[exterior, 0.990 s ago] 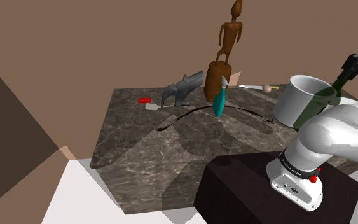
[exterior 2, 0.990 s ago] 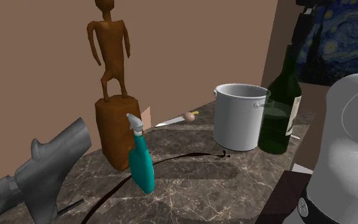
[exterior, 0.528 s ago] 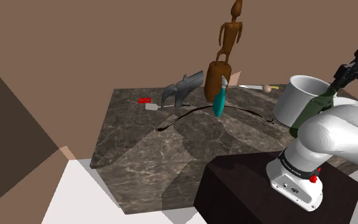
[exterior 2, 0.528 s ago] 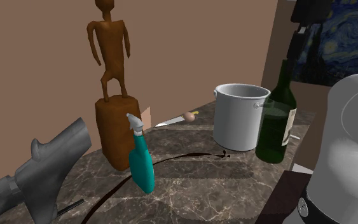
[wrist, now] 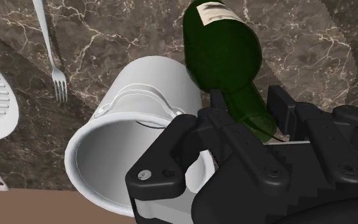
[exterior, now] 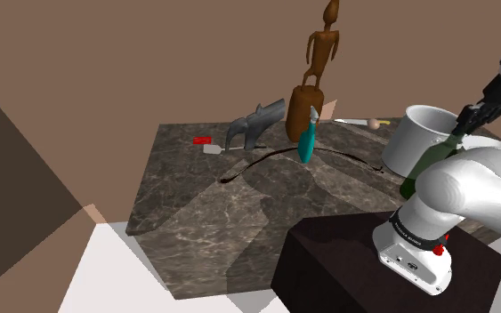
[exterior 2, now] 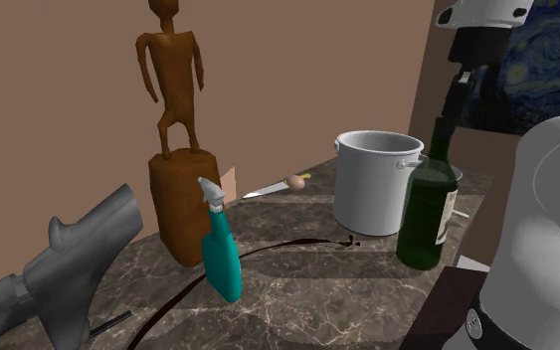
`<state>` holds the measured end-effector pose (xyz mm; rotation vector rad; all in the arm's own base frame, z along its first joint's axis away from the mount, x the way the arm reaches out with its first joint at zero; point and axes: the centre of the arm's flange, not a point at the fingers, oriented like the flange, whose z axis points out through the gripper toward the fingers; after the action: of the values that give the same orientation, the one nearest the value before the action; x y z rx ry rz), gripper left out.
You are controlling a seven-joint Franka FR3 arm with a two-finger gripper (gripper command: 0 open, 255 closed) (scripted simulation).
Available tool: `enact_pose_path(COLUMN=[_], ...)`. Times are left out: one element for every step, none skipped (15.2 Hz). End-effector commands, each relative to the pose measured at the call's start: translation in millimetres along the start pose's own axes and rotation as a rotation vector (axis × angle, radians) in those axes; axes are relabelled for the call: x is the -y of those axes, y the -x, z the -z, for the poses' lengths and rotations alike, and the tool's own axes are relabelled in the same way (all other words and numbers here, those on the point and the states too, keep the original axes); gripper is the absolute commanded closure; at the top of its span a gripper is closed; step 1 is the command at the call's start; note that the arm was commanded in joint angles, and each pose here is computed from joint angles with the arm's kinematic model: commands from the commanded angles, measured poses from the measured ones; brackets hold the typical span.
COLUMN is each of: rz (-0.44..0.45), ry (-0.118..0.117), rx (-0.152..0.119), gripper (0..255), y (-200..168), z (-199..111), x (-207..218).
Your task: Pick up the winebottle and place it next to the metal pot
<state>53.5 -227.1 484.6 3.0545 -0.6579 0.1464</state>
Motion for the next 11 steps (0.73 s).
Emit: enact_pose_path(rz=[0.000,0.000,0.000,0.000,0.000,0.000,0.000,0.000,0.000,0.000,0.000], ry=[0.000,0.000,0.000,0.000,0.000,0.000,0.000,0.000,0.000,0.000,0.000], rx=[0.000,0.000,0.000,-0.001,0.000,0.000,0.000,0.000,0.000,0.000,-0.001], gripper=[255,255,255,255,255,255,255,255,255,255,0], y=[1.5,2.0,2.0,2.0,2.0,2.0,2.0,2.0,2.0,2.0,1.9], z=[-10.4,-15.6,-15.6,-15.6,-15.6,-15.6,-15.6,-15.6,-15.6,-15.6,-15.7], x=[0.0,0.0,0.0,0.0,0.0,0.0,0.0,0.0,0.0,0.0,-0.3])
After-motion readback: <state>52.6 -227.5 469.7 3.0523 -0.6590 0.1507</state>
